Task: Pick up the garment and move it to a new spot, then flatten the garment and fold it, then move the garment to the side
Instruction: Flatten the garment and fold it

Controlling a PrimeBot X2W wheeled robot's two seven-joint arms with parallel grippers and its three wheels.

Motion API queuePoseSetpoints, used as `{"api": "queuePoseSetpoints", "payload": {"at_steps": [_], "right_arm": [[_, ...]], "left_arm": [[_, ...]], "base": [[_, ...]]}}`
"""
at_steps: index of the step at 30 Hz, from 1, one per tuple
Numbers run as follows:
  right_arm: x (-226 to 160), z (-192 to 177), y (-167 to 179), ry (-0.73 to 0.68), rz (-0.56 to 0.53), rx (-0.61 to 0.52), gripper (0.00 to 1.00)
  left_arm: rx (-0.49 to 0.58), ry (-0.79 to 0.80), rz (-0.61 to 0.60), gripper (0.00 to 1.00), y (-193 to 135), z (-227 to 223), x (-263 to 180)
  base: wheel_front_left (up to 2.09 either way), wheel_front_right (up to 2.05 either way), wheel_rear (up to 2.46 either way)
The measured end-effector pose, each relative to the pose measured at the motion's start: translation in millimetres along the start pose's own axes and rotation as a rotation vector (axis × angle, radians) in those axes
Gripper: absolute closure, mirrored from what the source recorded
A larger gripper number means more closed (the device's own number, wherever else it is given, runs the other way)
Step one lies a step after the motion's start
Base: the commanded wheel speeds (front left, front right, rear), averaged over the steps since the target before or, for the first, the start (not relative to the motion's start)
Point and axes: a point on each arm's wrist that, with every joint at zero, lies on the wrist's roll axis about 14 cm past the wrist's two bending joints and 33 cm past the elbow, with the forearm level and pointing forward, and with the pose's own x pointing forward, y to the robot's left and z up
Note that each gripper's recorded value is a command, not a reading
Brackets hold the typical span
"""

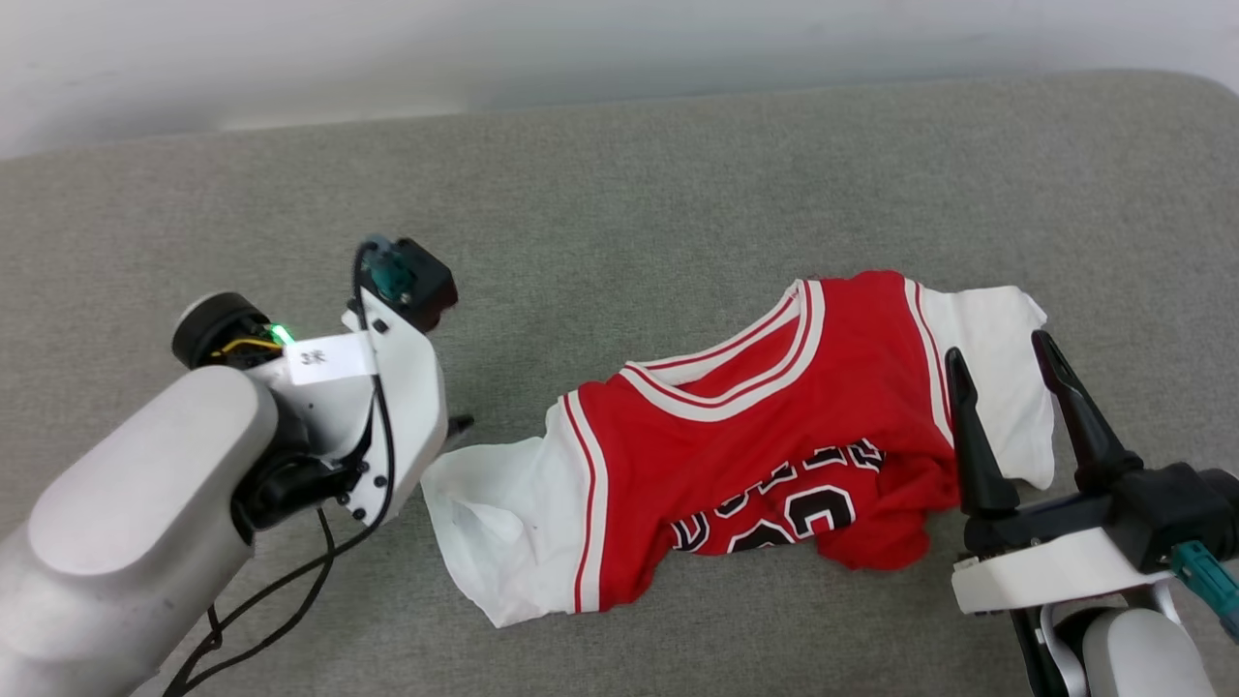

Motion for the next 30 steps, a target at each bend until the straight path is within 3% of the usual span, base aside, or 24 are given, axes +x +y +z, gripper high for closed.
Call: {"api": "queuePoseSetpoints", "payload": {"at_steps": [12,13,14,21,24,30], "right_arm": [[11,-13,-7,0.028,-0.015,-0.022,0.00],[11,-14,-8,0.030,-0.017,-0.023,0.00],[12,-13,-9,0.028,-0.019,-0.027,0.00],[12,-6,-13,0.007,-0.033,-0.030,0.00],[10,-5,-11,0.005,-0.032,-0.026,0.00],[8,-1,-8,-0.005,-0.026,-0.022,0.00]], "left_arm": [[0.060,0.362,-0.136,0.00,-22,-77,51],[0.062,0.371,-0.143,0.76,-22,-78,52],[0.062,0.374,-0.146,1.00,-22,-79,53],[0.003,0.250,-0.104,1.00,-6,-65,45],[-0.038,0.200,-0.045,1.00,16,-59,31],[-0.120,0.223,0.045,1.00,47,-88,10]], "base": [[0.00,0.00,0.00],[0.00,0.00,0.00],[0.00,0.00,0.00],[0.00,0.00,0.00],[0.00,0.00,0.00],[0.00,0.00,0.00]]}}
